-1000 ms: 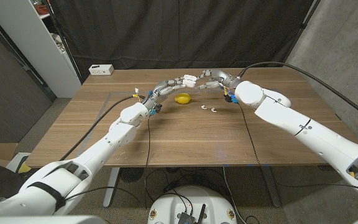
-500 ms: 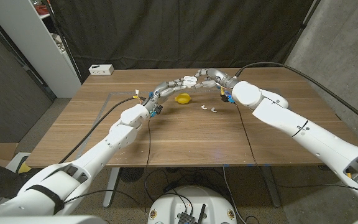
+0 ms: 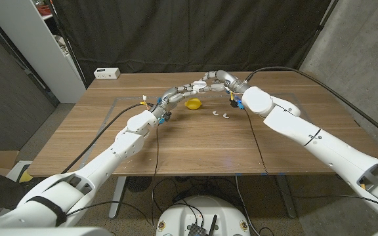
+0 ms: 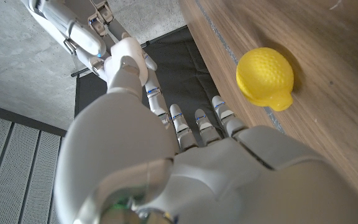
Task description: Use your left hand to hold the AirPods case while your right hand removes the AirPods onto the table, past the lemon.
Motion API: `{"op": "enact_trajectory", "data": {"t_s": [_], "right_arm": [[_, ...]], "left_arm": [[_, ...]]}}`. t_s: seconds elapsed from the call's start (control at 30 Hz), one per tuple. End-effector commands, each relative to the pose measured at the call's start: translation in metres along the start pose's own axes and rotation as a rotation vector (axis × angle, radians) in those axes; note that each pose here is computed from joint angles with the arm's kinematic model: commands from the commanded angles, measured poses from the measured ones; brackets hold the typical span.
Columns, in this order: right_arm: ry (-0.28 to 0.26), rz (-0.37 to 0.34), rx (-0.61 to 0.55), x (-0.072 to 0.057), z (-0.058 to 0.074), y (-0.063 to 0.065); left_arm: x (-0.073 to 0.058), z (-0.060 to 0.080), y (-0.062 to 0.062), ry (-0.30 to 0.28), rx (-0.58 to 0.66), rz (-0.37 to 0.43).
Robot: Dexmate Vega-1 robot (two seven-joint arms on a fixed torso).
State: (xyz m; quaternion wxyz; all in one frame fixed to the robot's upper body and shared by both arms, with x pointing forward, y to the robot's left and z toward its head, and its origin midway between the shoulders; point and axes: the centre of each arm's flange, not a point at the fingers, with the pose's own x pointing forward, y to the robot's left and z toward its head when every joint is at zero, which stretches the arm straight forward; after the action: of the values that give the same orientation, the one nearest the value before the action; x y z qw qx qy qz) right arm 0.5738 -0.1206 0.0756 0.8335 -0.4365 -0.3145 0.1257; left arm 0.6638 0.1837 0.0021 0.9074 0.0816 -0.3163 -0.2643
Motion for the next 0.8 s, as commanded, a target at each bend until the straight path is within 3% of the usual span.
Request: {"op": "enact_trajectory", "data": {"t_s": [0.03, 0.57, 0.8], "right_arm": [[-0.028, -0.015, 0.002, 0.0015, -0.0037, 0.0116], [0.018, 0.032, 0.011, 0.0054, -0.0074, 0.007], [0.001, 0.013, 0.043, 0.0061, -0.0099, 0.0052]], "left_arm": [[-0.0011, 0.0, -0.0021, -0.005, -0.004, 0.0], [0.0022, 0.0007, -0.0015, -0.008, -0.001, -0.002], [0.0031, 0.0012, -0.0001, -0.004, 0.001, -0.001]]}}
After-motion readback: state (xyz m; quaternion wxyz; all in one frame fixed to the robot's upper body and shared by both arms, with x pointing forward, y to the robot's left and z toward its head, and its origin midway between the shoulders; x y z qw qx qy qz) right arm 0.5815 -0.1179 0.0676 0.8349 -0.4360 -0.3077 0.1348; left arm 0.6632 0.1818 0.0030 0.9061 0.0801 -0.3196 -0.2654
